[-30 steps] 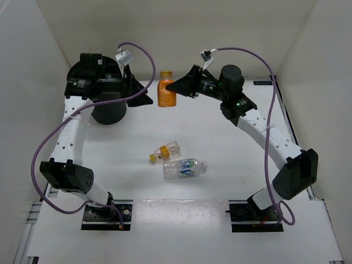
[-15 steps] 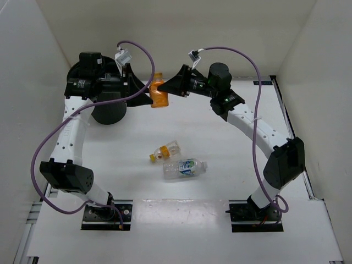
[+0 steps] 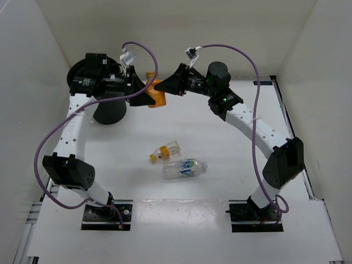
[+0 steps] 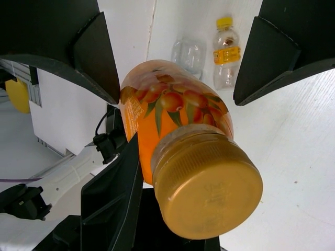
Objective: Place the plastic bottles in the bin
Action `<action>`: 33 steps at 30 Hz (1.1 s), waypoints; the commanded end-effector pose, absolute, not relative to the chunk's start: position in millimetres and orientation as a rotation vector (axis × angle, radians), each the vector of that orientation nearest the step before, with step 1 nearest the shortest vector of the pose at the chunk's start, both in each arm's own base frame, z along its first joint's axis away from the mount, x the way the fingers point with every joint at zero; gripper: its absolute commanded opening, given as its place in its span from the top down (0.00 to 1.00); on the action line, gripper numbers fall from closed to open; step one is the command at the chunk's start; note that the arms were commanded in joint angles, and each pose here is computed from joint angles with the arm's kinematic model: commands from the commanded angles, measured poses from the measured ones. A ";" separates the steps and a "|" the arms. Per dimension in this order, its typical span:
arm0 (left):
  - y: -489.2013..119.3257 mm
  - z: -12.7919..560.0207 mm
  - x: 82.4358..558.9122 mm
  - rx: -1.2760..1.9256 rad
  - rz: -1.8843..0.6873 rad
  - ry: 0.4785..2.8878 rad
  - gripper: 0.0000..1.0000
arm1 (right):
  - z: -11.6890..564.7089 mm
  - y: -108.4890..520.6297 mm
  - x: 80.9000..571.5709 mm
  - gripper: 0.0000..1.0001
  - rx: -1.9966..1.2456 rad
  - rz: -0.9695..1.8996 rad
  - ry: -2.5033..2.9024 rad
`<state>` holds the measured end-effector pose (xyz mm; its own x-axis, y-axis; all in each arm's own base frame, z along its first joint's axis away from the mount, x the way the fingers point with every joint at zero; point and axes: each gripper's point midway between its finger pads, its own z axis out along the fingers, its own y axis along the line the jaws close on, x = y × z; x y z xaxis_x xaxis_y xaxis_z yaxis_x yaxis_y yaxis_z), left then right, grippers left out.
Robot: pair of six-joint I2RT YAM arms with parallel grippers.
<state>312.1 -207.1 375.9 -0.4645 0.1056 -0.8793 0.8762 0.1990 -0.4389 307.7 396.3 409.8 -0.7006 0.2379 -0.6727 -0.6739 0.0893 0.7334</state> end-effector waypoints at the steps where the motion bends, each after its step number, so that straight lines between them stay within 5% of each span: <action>1: -209.8 390.3 304.0 0.967 -1.369 1.677 0.00 | 427.0 405.1 293.1 1.00 -0.508 1.749 1.598; 8: -210.3 389.0 303.1 0.963 -1.388 1.679 0.04 | 427.4 416.9 291.0 1.00 -0.518 1.790 1.604; 10: -210.6 386.1 305.6 0.959 -1.394 1.687 0.21 | 422.4 421.7 289.7 1.00 -0.523 1.797 1.616; 15: -209.2 378.6 308.3 0.937 -1.367 1.721 0.88 | 421.7 420.1 288.1 1.00 -0.526 1.787 1.628; 20: -204.6 373.4 307.3 0.949 -1.335 1.722 0.90 | 433.5 410.7 293.8 1.00 -0.492 1.725 1.599; 23: -204.3 374.8 306.5 0.962 -1.325 1.713 0.90 | 432.2 404.0 296.8 0.64 -0.482 1.689 1.619; 31: -202.4 379.2 297.3 0.980 -1.359 1.686 0.90 | 470.7 371.0 309.6 0.14 -0.418 1.583 1.532; 33: -202.8 380.1 296.0 0.983 -1.369 1.679 0.90 | 477.6 367.8 307.5 0.12 -0.437 1.589 1.520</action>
<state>312.6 -203.5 364.4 -0.4753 0.1166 -0.8720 0.8726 0.1891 -0.4504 316.8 387.5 418.8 -0.6716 0.2645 -0.6921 -0.6814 0.1463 0.7172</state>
